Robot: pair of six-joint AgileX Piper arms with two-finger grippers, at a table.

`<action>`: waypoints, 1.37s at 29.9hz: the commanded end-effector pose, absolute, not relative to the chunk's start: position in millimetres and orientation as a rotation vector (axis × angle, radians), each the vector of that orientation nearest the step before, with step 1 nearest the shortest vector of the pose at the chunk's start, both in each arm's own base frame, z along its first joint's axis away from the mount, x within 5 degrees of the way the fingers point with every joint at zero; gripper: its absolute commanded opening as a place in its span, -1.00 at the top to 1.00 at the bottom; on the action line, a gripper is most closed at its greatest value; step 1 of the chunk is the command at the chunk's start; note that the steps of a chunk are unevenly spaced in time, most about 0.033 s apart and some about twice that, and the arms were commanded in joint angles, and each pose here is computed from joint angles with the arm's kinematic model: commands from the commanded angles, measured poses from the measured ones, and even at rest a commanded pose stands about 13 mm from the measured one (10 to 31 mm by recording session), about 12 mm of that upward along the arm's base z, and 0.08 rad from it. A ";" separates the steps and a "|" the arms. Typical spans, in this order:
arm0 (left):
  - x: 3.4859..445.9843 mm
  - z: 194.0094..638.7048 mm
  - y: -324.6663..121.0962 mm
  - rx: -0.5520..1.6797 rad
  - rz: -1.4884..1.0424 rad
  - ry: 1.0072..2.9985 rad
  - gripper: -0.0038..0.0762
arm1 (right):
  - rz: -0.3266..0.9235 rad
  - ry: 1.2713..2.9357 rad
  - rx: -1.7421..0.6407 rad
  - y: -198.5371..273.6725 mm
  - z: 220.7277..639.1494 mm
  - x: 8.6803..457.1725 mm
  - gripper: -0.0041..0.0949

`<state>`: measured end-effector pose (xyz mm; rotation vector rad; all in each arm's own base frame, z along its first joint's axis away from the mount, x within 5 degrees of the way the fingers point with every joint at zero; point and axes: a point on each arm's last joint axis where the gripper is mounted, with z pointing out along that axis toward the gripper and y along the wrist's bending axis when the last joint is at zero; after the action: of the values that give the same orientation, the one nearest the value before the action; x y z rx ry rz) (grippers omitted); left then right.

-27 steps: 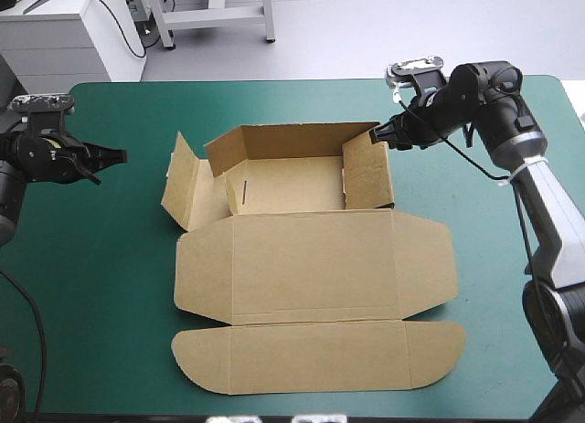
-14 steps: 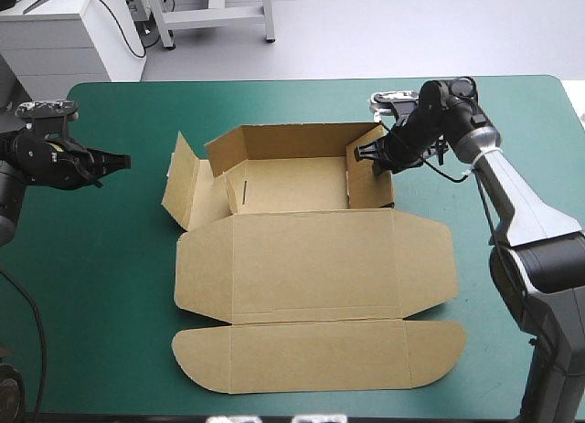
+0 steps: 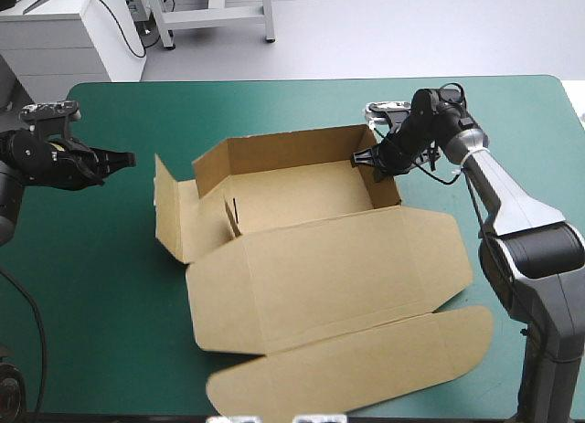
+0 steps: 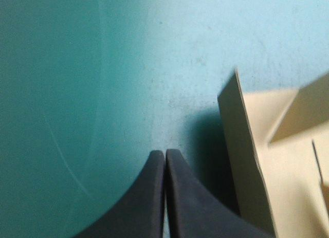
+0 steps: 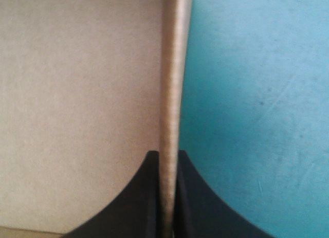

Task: Fold the box

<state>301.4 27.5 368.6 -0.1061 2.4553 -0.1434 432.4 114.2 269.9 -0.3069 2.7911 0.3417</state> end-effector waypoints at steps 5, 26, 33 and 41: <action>291.7 401.7 63.6 -0.375 -0.451 2.199 0.92 | 0.392 2.648 -0.338 100.2 330.4 413.8 0.96; 299.0 416.9 49.0 -0.204 -1.145 1.958 0.92 | 0.596 2.284 -0.235 51.6 455.6 338.4 0.96; 297.6 424.0 12.4 -0.044 -1.307 1.936 0.92 | 0.750 2.141 -0.203 60.7 470.0 339.4 0.96; 285.8 437.4 1.5 0.054 -1.368 1.872 0.92 | 0.701 2.092 -0.218 71.1 470.9 344.6 0.95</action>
<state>307.1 13.4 404.5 -0.0629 1.9899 -1.2858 358.9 63.6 440.4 -0.2160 2.2396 0.6888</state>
